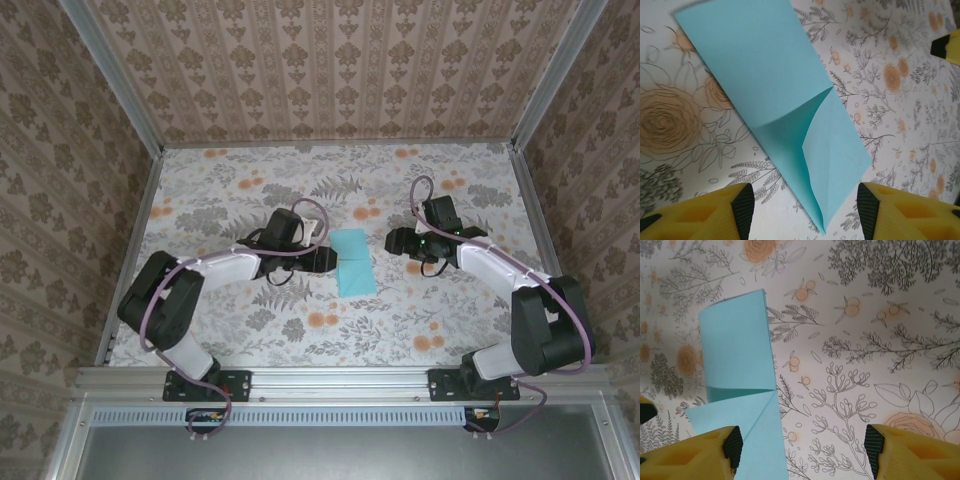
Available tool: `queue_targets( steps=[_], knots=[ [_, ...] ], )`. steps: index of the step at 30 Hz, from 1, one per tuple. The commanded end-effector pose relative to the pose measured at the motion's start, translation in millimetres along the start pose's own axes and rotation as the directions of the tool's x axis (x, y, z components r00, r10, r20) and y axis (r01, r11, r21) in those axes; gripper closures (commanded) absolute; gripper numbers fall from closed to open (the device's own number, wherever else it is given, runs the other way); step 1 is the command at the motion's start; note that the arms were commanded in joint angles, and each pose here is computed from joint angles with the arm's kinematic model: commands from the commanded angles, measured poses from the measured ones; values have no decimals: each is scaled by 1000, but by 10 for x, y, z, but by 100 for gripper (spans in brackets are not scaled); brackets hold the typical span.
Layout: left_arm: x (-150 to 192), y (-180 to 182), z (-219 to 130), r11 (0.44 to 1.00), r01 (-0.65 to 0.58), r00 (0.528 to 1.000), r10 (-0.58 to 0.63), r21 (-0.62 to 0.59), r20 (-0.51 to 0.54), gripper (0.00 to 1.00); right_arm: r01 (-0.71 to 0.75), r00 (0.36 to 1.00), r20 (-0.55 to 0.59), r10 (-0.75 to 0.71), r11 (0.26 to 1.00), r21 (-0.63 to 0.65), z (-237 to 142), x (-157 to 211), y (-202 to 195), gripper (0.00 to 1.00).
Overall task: Fold a paper plane with a square sheet of paper (fold left side to right side)
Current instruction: Turn over the paper at the center of the table.
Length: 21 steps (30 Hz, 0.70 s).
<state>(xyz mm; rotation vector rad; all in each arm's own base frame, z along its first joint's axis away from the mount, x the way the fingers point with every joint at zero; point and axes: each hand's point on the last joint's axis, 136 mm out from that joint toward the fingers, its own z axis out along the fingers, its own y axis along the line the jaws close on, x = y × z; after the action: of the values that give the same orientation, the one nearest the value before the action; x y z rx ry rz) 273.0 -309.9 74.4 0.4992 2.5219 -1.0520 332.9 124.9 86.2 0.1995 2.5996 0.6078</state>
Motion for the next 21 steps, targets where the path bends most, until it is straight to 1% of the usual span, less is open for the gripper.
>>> queue_targets(
  steps=[1, 3, 5, 10, 17, 19, 21],
  knots=[
    [-127, -178, 122, 998, -24, 1000, 24, 64, -4, 40, -16, 1000, 20, 17, 998, -60, -27, -39, 100, 31],
    [-116, -187, 212, 997, -25, 999, 26, 74, -23, 41, -17, 1000, 12, 18, 997, -75, -14, -34, 125, 31],
    [-107, -189, 291, 997, -25, 999, 28, 78, -39, 45, -19, 1000, 3, 20, 996, -86, -3, -22, 139, 31],
    [-66, -151, 398, 998, -28, 997, 32, 62, -63, 63, -24, 1000, -19, 22, 993, -115, 12, 10, 189, 29],
    [-47, -91, 362, 999, -52, 997, 53, 17, -61, 88, -32, 999, -48, 24, 987, -159, 49, 44, 262, 28],
    [-50, -90, 321, 998, -60, 997, 60, 9, -48, 93, -35, 998, -58, 24, 982, -187, 70, 50, 310, 28],
    [-59, -89, 271, 998, -65, 997, 65, 0, -31, 94, -46, 996, -79, 29, 974, -220, 105, 70, 364, 28]
  ],
)
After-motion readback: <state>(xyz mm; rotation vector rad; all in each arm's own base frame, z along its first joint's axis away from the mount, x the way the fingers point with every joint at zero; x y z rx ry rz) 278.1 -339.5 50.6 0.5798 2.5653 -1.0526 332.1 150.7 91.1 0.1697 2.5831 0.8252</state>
